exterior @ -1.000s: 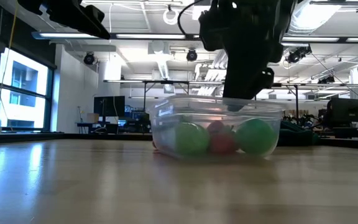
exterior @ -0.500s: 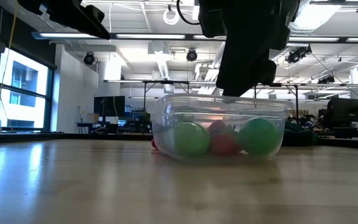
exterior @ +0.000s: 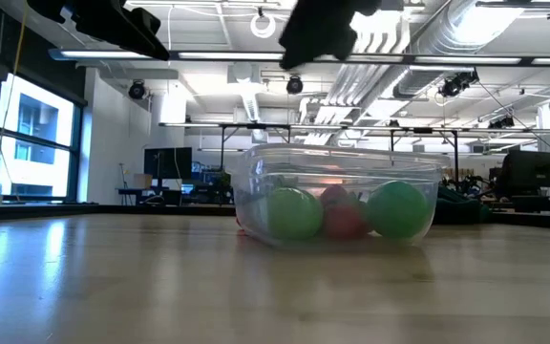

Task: Pick and placing Produce into tupperware
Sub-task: Adjust the transparent container, then put the blueberry into the transparent container

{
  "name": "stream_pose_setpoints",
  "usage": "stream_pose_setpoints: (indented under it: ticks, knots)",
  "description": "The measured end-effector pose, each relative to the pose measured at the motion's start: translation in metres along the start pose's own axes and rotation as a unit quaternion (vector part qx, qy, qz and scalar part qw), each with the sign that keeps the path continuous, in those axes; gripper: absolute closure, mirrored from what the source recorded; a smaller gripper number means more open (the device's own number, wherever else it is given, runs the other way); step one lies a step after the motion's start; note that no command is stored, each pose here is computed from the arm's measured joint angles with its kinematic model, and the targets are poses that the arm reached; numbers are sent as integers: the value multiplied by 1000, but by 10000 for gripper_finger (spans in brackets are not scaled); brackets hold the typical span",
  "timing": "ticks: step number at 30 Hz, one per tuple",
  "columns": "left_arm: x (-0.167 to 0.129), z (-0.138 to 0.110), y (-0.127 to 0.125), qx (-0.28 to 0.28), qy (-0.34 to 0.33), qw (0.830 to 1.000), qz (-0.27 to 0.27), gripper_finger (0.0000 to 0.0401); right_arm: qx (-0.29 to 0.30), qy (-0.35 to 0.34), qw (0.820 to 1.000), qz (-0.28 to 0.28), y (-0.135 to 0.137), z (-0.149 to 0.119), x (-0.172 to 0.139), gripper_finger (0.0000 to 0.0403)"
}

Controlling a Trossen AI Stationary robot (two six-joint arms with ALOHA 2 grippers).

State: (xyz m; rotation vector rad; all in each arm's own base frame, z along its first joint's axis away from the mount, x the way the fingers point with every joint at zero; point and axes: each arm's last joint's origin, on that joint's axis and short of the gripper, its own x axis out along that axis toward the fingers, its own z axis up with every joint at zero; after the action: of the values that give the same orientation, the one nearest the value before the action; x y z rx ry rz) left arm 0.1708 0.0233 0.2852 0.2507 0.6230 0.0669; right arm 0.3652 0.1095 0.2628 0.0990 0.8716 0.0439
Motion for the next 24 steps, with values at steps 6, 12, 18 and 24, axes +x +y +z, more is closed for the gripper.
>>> stream_pose_setpoints:
  ticks: [6,12,18,24]
  knots:
    - [0,0,0,0,0,1000,0,222,-82,-49,994,-56,-41,31,-34,252]
    - [0,0,0,0,0,1000,0,222,-96,-55,993,-31,-106,40,-54,252]
    - [0,0,0,0,0,1000,0,222,-66,2,998,4,-173,19,-33,252]
    - [0,0,0,0,0,1000,0,222,-87,-16,996,17,-201,-12,6,252]
